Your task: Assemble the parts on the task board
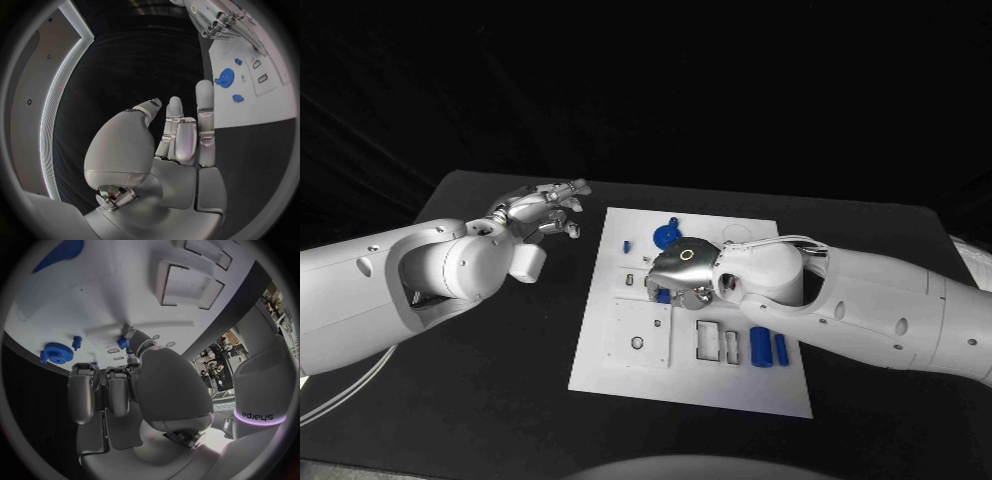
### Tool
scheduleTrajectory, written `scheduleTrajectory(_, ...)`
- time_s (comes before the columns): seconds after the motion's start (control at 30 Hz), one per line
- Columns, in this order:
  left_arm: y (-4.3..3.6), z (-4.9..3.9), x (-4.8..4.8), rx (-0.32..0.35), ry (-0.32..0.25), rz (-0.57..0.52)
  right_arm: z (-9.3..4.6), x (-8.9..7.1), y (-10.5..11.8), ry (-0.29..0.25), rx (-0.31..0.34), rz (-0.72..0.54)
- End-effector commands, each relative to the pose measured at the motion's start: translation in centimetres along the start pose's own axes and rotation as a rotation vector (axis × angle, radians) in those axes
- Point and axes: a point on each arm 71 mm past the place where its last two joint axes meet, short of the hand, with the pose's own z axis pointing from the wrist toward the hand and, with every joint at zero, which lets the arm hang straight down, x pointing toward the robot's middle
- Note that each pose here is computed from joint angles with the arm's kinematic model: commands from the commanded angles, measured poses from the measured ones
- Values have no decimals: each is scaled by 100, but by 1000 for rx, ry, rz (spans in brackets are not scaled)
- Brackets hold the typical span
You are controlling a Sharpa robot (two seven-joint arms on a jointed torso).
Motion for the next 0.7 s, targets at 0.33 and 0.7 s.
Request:
scheduleTrajectory(0.33, 5, 5, 20, -10, 9, -2, 20, 21, 18, 7, -8, -20)
scheduleTrajectory(0.7, 9, 9, 23, -15, 11, 7, 13, 13, 18, -21, -8, -23)
